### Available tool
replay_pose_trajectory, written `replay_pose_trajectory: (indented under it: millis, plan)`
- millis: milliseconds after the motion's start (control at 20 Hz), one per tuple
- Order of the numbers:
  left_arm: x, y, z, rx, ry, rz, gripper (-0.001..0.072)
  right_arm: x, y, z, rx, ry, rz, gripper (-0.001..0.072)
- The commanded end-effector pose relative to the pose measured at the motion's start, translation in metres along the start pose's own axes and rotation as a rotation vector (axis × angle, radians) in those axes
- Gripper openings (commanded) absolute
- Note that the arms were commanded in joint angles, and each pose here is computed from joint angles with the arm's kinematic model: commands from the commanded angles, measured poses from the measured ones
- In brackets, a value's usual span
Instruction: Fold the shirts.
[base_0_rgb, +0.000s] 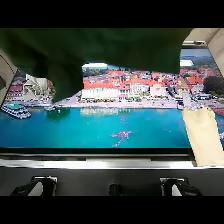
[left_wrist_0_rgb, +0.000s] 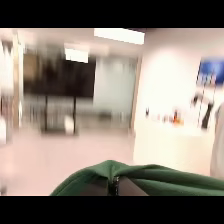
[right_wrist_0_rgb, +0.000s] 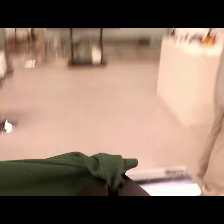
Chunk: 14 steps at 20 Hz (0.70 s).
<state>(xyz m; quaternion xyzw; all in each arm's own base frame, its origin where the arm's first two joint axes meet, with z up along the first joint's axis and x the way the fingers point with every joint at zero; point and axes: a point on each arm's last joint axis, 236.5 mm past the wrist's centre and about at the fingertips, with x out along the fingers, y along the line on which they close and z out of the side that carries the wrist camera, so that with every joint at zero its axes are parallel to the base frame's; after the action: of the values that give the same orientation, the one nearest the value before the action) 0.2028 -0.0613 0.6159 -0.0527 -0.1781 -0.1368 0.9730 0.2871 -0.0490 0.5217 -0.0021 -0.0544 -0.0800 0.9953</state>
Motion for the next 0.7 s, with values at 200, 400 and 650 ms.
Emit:
replay_pose_trajectory:
  millis: [200,400,650]
  plan:
    - [-0.034,-0.010,0.000,-0.017,0.022,0.048,0.0033,-0.069,-0.008,0.024,0.007,-0.031,-0.046,0.0042]
    - [-0.003,0.015,-0.047,-0.060,0.178,0.061,0.0033,-0.041,-0.011,-0.034,0.024,0.202,-0.057,0.0043]
    - [0.052,0.086,-0.232,-0.192,0.688,0.084,0.0034,0.040,-0.012,-0.229,-0.005,0.883,-0.027,0.0043]
